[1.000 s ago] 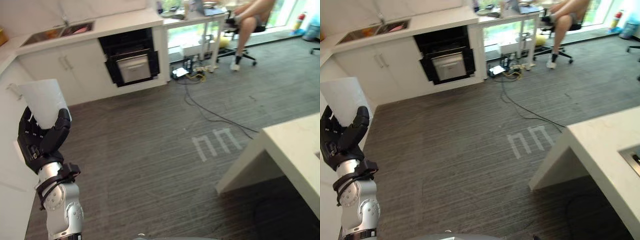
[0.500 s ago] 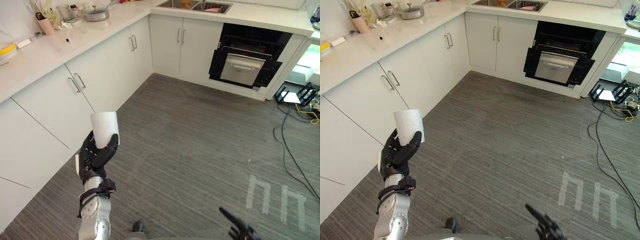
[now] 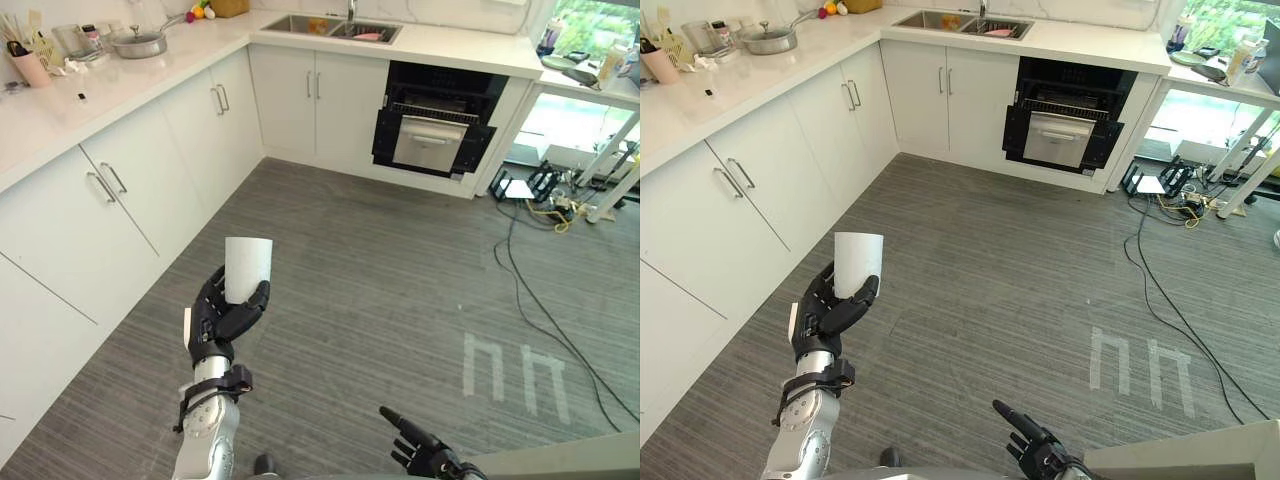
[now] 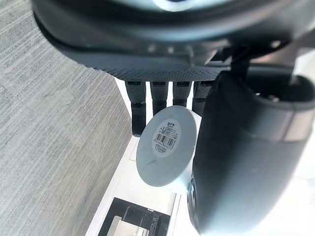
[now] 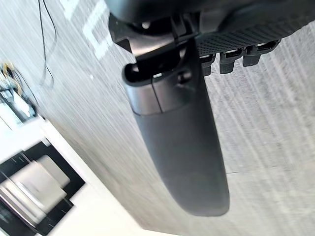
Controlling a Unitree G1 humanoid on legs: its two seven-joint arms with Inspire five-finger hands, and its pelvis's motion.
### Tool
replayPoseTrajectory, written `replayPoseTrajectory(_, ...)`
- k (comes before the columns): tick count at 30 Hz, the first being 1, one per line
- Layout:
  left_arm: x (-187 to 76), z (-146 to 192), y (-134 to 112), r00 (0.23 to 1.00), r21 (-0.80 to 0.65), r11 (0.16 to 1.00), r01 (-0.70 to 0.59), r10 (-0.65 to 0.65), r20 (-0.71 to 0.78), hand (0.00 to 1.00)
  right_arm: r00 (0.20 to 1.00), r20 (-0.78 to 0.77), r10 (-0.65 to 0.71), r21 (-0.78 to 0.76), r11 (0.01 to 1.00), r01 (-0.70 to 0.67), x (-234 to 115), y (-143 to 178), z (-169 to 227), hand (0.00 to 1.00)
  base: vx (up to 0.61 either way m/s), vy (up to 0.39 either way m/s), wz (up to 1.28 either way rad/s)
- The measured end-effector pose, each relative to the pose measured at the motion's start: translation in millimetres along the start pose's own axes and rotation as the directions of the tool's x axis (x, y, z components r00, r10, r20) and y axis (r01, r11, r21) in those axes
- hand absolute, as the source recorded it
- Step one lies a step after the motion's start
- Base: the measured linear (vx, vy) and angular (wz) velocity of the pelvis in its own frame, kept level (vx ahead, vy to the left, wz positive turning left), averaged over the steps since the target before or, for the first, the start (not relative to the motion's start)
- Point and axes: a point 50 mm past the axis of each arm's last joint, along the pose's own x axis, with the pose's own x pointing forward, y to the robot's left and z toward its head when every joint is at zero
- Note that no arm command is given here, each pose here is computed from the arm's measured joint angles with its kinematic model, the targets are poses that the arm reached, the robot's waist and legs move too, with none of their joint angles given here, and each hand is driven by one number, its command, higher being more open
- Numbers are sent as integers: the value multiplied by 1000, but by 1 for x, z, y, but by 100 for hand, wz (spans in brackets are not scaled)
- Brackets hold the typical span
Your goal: Walk over to the sink, pick up the cup, carry it to the dishwasher, place the cup inside the dishwasher, then close the dishwasher door
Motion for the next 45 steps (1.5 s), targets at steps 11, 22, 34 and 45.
replayPoseTrajectory(11, -6, -14, -30, 990, 90, 988, 123, -116, -86, 0, 979, 168, -115, 164, 983, 88, -18, -43, 6, 100, 92, 129, 39)
replayPoseTrajectory(22, 15, 26, -78, 955, 43, 958, 285, -287, 71, 0, 983, 177, -39, 92, 995, 23, -9, -18, 4, 100, 424, -156, 42)
replayPoseTrajectory(34, -3, 9, -55, 970, 9, 970, 242, -242, 15, 0, 913, 408, -29, 13, 1000, 26, -26, -21, 20, 100, 473, -143, -12)
replayPoseTrajectory(45, -5, 32, -34, 974, 5, 986, 166, -165, 153, 0, 822, 530, 209, -144, 977, -156, -11, 76, 73, 100, 529, 150, -56)
